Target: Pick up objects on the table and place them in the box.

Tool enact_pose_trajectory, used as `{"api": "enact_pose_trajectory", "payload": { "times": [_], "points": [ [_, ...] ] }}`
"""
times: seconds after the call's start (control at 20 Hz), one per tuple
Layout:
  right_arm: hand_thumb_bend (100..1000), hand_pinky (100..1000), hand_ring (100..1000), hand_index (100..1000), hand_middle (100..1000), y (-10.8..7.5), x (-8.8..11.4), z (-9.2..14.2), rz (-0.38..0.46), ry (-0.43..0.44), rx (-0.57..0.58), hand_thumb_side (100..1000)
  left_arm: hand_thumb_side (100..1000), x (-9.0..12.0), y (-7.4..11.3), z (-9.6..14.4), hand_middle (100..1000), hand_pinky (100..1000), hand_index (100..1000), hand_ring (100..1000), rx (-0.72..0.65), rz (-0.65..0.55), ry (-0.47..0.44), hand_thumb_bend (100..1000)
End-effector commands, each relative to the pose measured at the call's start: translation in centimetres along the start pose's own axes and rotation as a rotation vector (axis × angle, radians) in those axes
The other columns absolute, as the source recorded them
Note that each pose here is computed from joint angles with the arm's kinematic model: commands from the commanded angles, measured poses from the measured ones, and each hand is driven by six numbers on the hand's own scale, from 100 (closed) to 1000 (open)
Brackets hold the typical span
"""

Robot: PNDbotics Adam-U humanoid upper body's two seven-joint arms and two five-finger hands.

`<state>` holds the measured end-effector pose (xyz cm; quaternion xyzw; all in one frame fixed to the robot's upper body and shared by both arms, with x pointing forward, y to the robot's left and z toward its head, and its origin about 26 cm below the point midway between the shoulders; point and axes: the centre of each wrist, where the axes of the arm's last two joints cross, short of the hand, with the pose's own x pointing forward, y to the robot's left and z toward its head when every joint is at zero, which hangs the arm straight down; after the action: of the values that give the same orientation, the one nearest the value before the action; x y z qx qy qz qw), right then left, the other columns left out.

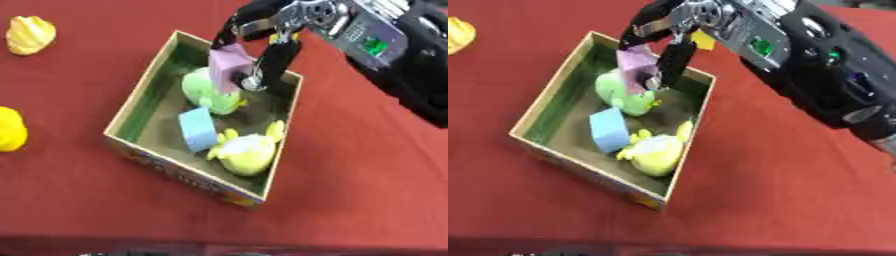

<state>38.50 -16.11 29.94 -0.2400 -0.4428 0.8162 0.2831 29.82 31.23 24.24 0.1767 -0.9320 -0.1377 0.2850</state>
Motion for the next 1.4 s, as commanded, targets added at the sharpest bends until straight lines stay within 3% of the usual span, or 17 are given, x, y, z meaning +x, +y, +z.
{"api": "enact_pose_trajectory", "payload": {
  "times": [0.05,0.3,0.6,0.75,0.8,0.85,0.9,0.95,1.0,1.15,1.2,1.25,1.3,1.4],
  "points": [
    [152,937,1000,968,901,-0.3,-0.8,0.8,0.04,-0.013,-0.008,615,591,0.7,0.4,-0.6,689,800,848,650,-0.004,-0.012,-0.033,100],
    [100,970,1000,998,949,-0.9,-1.7,1.6,0.038,-0.04,-0.046,772,593,0.7,0.4,-0.6,689,800,848,650,-0.003,-0.011,-0.033,100],
    [100,979,1000,1000,964,-1.1,-2.1,2.4,0.038,-0.036,-0.066,800,593,0.6,0.4,-0.6,689,800,848,650,0.0,-0.01,-0.032,100],
    [118,982,1000,1000,971,-1.2,-1.9,2.6,0.044,-0.049,-0.077,719,591,0.6,0.4,-0.6,688,800,848,650,0.0,-0.01,-0.032,100],
    [253,980,1000,1000,967,-1.1,-1.9,2.6,0.043,-0.054,-0.076,439,583,0.6,0.4,-0.5,688,800,848,650,0.0,-0.011,-0.031,100],
    [310,975,1000,1000,962,-1.1,-1.9,2.6,0.038,-0.056,-0.073,272,578,0.6,0.4,-0.5,688,800,848,650,0.001,-0.011,-0.03,100],
    [349,968,1000,994,954,-1.0,-2.0,2.6,0.027,-0.052,-0.07,358,573,0.6,0.4,-0.5,688,800,848,650,0.001,-0.011,-0.03,100],
    [308,963,1000,985,944,-0.9,-2.1,2.6,0.01,-0.041,-0.07,449,572,0.6,0.4,-0.5,688,800,848,650,0.0,-0.011,-0.03,100],
    [283,962,1000,985,941,-0.9,-2.2,2.6,-0.01,-0.025,-0.071,459,573,0.6,0.4,-0.5,688,800,848,650,0.001,-0.011,-0.03,100],
    [212,958,1000,996,944,-0.7,-2.2,2.6,-0.064,-0.003,-0.064,453,575,0.6,0.4,-0.5,686,800,848,650,0.003,-0.011,-0.03,100],
    [223,959,1000,1000,950,-0.6,-2.1,2.7,-0.073,-0.001,-0.061,446,577,0.6,0.5,-0.5,686,800,848,650,0.002,-0.011,-0.029,100],
    [306,959,1000,1000,949,-0.6,-2.1,2.7,-0.077,-0.001,-0.059,445,577,0.6,0.5,-0.5,685,800,848,650,0.002,-0.012,-0.029,100],
    [363,962,1000,1000,950,-0.6,-2.0,2.8,-0.075,0.0,-0.06,380,577,0.6,0.5,-0.5,685,800,848,650,0.003,-0.012,-0.029,100],
    [353,965,1000,1000,954,-0.6,-2.0,3.0,-0.05,0.005,-0.064,265,577,0.6,0.5,-0.5,685,800,848,650,0.002,-0.013,-0.029,100]
  ]
}}
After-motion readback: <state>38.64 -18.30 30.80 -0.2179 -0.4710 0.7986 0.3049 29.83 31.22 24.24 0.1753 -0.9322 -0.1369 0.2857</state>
